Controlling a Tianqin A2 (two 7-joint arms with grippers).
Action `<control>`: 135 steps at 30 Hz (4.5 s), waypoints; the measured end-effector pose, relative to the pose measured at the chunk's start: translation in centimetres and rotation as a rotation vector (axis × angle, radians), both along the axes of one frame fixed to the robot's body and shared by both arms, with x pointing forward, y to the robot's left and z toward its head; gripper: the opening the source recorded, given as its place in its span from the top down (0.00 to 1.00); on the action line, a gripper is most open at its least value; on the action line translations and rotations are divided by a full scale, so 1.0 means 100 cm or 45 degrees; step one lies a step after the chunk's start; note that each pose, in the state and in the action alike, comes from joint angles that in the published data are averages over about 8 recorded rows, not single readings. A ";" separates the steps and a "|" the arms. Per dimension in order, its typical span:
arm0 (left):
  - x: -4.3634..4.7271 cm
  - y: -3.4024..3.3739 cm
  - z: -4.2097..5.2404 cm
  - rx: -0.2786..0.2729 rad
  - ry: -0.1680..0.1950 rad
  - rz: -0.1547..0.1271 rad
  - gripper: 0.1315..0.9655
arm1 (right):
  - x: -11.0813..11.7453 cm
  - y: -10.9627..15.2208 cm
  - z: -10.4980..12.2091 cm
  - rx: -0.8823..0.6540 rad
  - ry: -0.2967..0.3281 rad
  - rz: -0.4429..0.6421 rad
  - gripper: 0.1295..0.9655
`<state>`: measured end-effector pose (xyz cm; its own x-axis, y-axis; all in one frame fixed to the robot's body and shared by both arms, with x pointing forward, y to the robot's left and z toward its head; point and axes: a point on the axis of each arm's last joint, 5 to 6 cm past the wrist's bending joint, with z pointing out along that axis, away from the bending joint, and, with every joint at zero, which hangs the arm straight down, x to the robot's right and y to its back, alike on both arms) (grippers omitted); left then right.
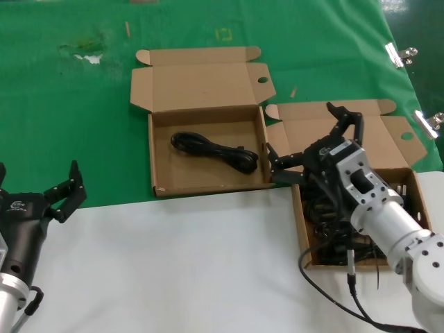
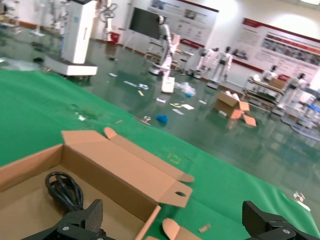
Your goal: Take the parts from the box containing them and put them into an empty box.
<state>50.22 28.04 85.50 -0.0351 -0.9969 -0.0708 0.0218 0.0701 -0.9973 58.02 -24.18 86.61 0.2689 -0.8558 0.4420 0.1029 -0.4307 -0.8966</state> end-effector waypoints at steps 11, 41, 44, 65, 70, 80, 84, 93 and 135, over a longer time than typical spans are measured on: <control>0.0000 0.0000 0.0000 0.000 0.000 0.000 0.12 | -0.025 -0.013 -0.006 0.190 0.010 -0.113 0.00; 0.0000 0.0000 0.0000 0.000 0.000 0.000 0.00 | -0.066 -0.035 -0.011 0.460 0.021 -0.294 0.00; 0.0000 0.0000 0.0000 0.000 0.000 0.000 0.00 | -0.066 -0.035 -0.011 0.460 0.021 -0.294 0.00; 0.0000 0.0000 0.0000 0.000 0.000 0.000 0.00 | -0.066 -0.035 -0.011 0.459 0.021 -0.294 0.00; 0.0000 0.0000 0.0000 0.000 0.000 0.000 0.00 | -0.066 -0.035 -0.011 0.459 0.021 -0.294 0.00; 0.0000 0.0000 0.0000 0.000 0.000 0.000 0.00 | -0.066 -0.035 -0.011 0.459 0.021 -0.294 0.00; 0.0000 0.0000 0.0000 0.000 0.000 0.000 0.00 | -0.066 -0.035 -0.011 0.459 0.021 -0.294 0.00; 0.0000 0.0000 0.0000 0.000 0.000 0.000 0.00 | -0.066 -0.035 -0.011 0.459 0.021 -0.294 0.00; 0.0000 0.0000 0.0000 0.000 0.000 0.000 0.00 | -0.066 -0.035 -0.011 0.459 0.021 -0.294 0.00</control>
